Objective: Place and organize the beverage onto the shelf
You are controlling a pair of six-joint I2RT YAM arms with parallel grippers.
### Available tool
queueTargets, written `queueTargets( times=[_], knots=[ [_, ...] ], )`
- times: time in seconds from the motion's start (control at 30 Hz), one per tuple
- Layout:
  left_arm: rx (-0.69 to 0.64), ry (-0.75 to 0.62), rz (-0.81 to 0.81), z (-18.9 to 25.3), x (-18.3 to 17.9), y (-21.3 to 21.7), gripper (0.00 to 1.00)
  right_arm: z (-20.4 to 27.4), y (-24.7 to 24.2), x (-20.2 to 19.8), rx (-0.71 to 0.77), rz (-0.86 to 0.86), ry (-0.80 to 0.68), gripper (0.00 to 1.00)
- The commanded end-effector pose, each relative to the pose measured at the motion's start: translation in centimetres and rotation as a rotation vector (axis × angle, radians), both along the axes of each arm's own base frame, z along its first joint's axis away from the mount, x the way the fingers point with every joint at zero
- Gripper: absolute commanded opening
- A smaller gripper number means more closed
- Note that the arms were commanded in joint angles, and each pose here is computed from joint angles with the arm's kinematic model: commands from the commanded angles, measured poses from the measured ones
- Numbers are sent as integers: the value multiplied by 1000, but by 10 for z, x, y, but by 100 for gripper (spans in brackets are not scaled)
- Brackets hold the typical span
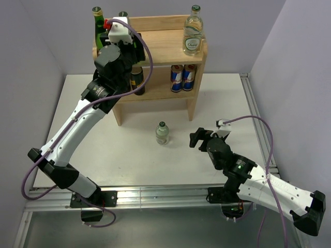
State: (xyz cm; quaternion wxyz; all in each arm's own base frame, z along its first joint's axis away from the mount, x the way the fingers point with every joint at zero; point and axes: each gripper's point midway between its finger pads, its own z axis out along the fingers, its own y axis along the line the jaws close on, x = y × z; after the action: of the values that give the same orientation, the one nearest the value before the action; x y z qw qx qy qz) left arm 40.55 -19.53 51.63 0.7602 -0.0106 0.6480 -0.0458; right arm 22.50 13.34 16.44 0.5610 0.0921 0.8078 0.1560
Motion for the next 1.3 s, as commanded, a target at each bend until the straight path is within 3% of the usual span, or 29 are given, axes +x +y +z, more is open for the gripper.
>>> queueTargets(
  times=[0.0,0.63,0.83,0.87,0.93,1.13,1.27],
  knots=[
    [-163,-148,8,48,6,18,0,2,-1,4,16,-22,-18,100],
    [-148,-102,62,13,39,23,2,1,1,6,4,-18,-19,100],
    [-136,-106,48,10,35,23,38,1,1,6,2,-17,-17,100],
    [-135,-105,47,10,34,24,48,1,2,6,4,-14,-17,100],
    [-130,-105,35,10,34,22,56,1,2,6,6,-16,-18,100],
    [-105,-94,8,6,34,17,74,0,1,5,10,-18,-16,100],
    [-92,-83,-2,2,35,14,79,-1,0,4,12,-20,-15,100]
  ],
)
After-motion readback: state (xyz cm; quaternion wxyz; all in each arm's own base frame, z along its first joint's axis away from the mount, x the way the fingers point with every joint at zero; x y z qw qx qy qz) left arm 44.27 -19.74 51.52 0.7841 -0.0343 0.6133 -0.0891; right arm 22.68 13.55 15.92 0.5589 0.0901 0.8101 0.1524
